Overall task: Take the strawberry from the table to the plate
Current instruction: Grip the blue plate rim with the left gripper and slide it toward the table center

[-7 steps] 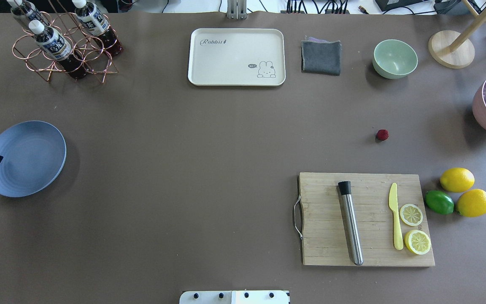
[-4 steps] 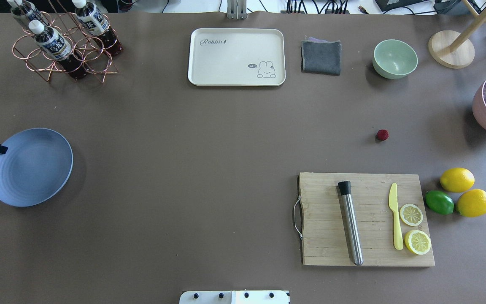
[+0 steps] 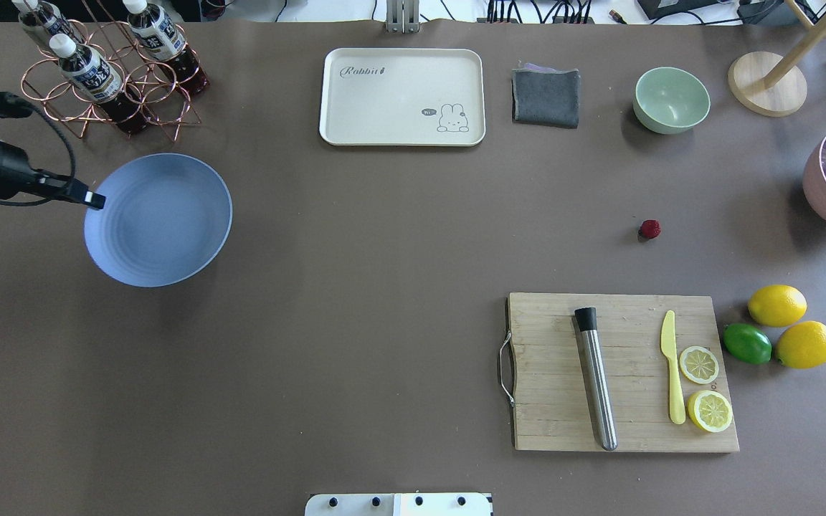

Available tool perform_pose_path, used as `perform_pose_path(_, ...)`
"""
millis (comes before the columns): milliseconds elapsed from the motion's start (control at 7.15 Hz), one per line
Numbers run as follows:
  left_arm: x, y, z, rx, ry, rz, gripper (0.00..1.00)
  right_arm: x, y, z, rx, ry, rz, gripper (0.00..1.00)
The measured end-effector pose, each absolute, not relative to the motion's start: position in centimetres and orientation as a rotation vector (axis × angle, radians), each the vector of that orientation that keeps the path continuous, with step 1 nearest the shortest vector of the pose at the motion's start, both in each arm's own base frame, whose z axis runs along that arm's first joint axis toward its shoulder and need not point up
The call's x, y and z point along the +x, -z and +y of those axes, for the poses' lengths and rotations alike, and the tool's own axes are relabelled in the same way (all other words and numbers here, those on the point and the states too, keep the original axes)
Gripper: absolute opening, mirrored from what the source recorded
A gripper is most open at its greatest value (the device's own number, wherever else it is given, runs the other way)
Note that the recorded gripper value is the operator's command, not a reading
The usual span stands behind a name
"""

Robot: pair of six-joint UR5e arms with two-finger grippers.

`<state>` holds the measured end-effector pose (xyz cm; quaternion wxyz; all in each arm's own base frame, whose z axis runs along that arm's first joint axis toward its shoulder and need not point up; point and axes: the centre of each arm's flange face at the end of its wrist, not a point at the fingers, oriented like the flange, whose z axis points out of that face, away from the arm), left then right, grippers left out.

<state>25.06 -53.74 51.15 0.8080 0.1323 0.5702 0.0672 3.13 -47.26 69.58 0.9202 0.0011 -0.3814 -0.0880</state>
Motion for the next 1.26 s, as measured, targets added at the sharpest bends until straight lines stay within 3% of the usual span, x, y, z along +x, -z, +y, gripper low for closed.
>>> perform_pose_path(699,46.6,-35.7,-51.4,0.252,-0.067,1.231,0.0,3.0,-69.4,-47.3,0.003,0.18,-0.804,1.0)
perform_pose_path(1119,50.8,-32.6,-50.0,0.262,-0.072,1.213,0.0,3.0,-69.4,-47.3,0.003,0.178,-0.808,1.0)
perform_pose_path(1259,51.3,-32.2,-49.7,0.261,-0.076,1.211,0.09,3.0,-69.4,-47.2,0.003,0.179,-0.807,1.0)
